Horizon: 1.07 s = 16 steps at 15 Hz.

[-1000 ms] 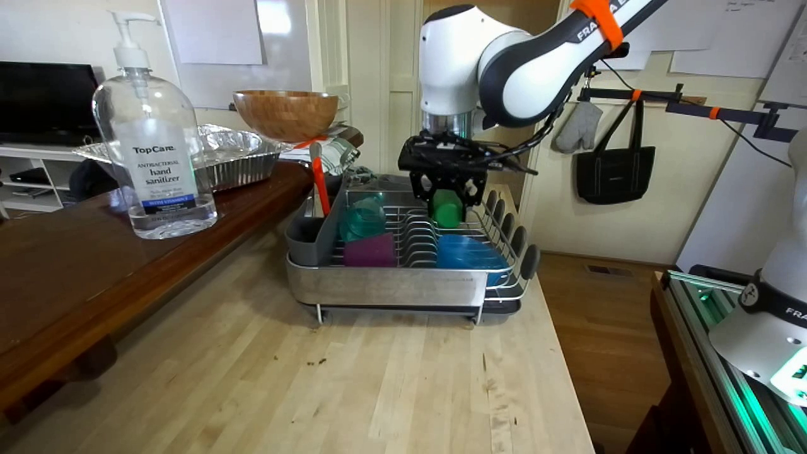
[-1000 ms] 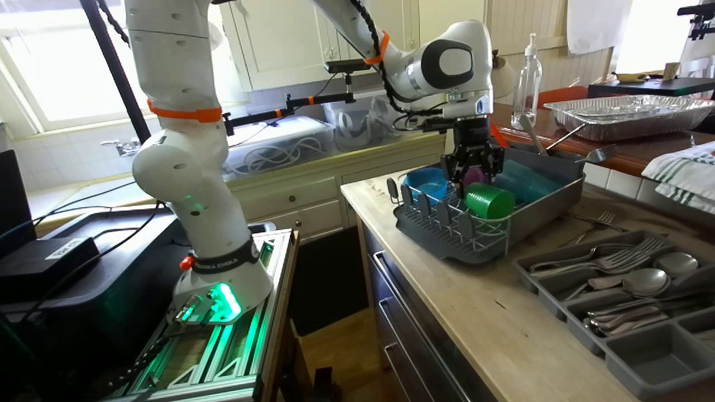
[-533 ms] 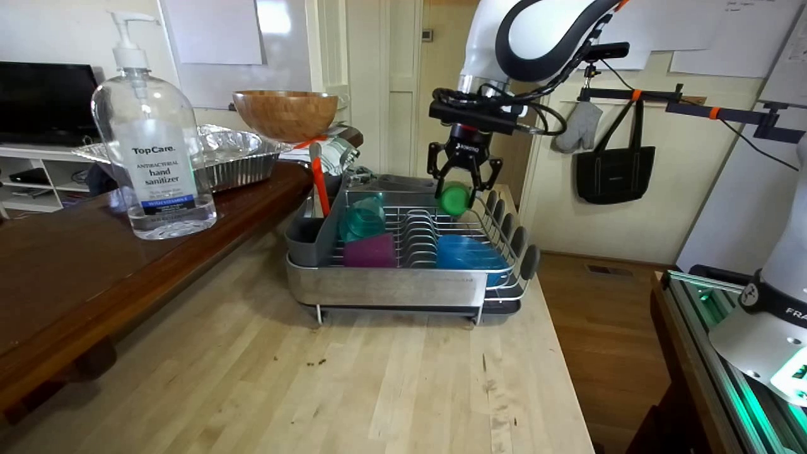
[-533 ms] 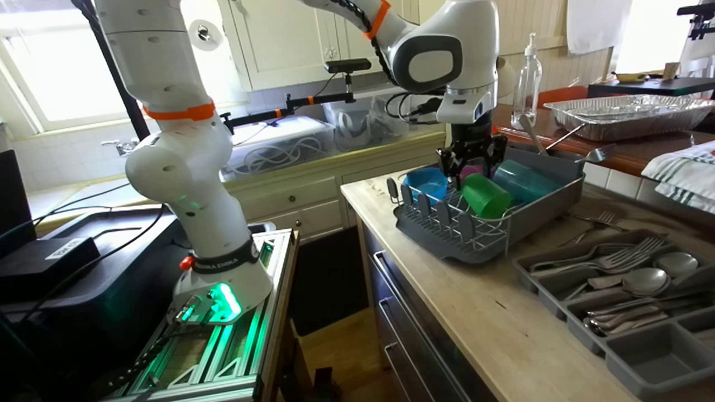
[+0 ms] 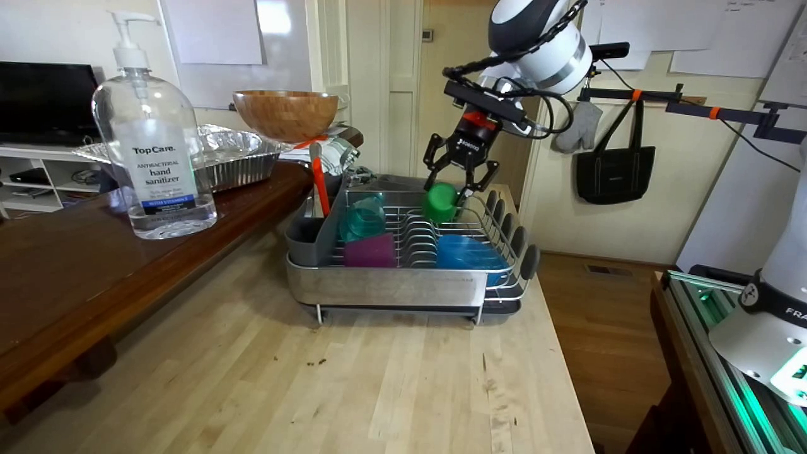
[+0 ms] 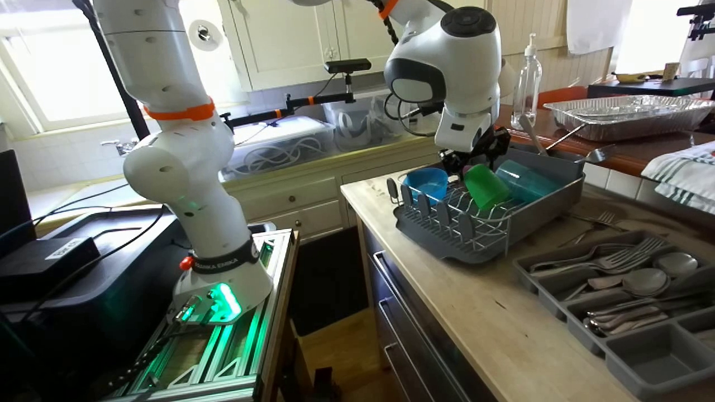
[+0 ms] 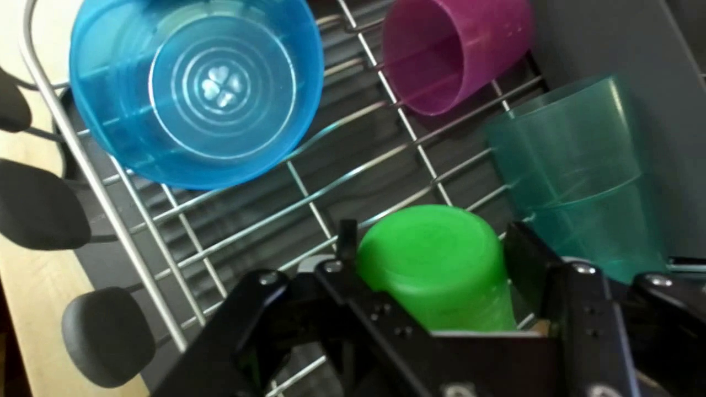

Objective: Put the cups in the dishes tray upside down

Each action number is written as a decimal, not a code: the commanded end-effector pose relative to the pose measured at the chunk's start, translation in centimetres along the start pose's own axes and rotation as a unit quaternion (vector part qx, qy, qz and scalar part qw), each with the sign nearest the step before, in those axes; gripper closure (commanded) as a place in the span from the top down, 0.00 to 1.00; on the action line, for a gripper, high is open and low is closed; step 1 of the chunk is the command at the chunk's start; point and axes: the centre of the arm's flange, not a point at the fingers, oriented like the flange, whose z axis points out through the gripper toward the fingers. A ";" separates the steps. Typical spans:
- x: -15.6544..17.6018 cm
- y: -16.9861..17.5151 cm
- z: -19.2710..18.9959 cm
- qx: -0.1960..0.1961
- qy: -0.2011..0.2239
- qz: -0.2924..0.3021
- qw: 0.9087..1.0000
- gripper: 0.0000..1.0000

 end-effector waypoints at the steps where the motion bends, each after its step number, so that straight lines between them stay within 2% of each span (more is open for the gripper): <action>1: 3.2 1.7 0.7 0.021 -0.097 0.019 0.995 0.42; 4: 5.1 3.0 1.8 0.032 -0.178 0.042 0.983 0.42; 7: 6.1 4.5 2.0 0.026 -0.251 0.085 0.964 0.42; 8: 5.0 3.5 1.5 0.025 -0.211 0.065 0.975 0.67; 10: 5.8 4.1 1.7 0.022 -0.234 0.080 0.969 0.67; 11: 5.9 4.2 1.7 0.022 -0.236 0.083 0.968 0.42; 13: 7.1 3.9 2.0 0.016 -0.261 0.105 0.960 0.42; 16: 10.2 5.3 2.7 0.008 -0.290 0.153 0.945 0.42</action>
